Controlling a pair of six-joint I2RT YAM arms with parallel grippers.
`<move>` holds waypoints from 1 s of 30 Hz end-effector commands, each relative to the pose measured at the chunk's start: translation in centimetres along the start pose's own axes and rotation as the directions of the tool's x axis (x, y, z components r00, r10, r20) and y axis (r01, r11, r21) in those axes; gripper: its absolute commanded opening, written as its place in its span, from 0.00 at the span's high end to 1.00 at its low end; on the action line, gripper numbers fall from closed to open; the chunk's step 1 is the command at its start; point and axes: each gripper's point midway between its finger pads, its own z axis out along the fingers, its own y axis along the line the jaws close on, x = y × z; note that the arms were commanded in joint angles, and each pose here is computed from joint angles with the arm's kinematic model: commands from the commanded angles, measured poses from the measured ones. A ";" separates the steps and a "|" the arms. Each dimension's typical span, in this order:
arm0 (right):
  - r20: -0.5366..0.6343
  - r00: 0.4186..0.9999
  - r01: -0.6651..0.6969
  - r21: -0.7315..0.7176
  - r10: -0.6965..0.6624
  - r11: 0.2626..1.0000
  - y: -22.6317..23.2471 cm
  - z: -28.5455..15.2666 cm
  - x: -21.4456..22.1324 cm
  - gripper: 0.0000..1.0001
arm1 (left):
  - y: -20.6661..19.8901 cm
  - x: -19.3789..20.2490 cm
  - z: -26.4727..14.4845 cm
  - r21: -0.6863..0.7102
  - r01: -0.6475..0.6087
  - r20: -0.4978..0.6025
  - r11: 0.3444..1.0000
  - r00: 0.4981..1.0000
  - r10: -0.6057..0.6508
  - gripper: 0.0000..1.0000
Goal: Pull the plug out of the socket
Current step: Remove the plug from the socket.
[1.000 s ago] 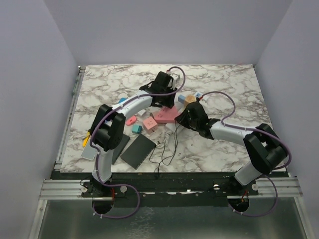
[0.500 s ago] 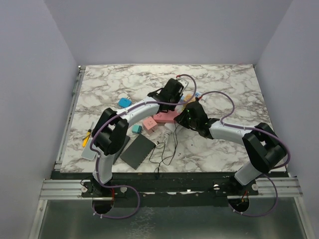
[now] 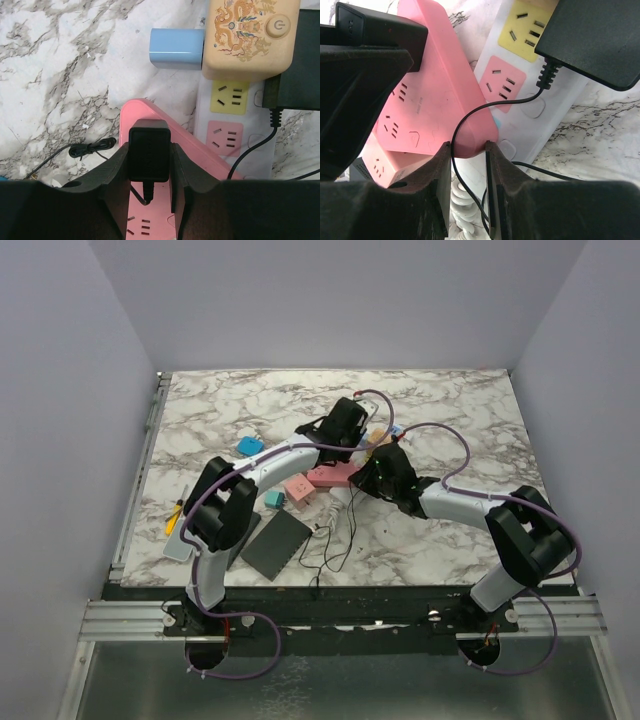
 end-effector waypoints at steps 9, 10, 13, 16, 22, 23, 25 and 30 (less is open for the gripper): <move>-0.516 0.855 0.307 0.414 -0.056 0.857 -16.2 -4.4 13.5 0.71 | -3.1 -0.2 -0.4 0.282 0.215 -0.088 0.935 0.976 -0.198 1.00; -0.518 0.854 0.307 0.414 -0.056 0.857 -16.2 -4.4 13.5 0.71 | -3.0 0.0 -0.3 0.281 0.221 -0.093 0.934 0.975 -0.202 1.00; -0.518 0.853 0.308 0.413 -0.057 0.857 -16.2 -4.4 13.5 0.71 | -2.9 0.1 -0.1 0.283 0.234 -0.102 0.930 0.972 -0.214 1.00; -0.519 0.853 0.308 0.413 -0.057 0.857 -16.2 -4.3 13.5 0.71 | -2.9 0.3 0.0 0.280 0.237 -0.106 0.930 0.971 -0.216 1.00; -0.521 0.852 0.310 0.412 -0.058 0.857 -16.2 -4.3 13.5 0.71 | -2.1 0.2 -0.2 0.213 0.173 -0.072 0.962 0.984 -0.161 1.00; -0.522 0.851 0.311 0.411 -0.058 0.857 -16.2 -4.3 13.6 0.71 | -2.1 0.3 -0.3 0.195 0.150 -0.067 0.969 0.988 -0.139 1.00; -0.523 0.850 0.313 0.411 -0.059 0.856 -16.2 -4.3 13.6 0.71 | -2.2 0.4 -0.4 0.167 0.110 -0.058 0.980 0.993 -0.102 1.00; -0.526 0.848 0.313 0.410 -0.058 0.856 -16.2 -4.2 13.6 0.71 | -2.5 0.6 -0.7 0.097 0.025 -0.043 0.995 0.999 -0.021 1.00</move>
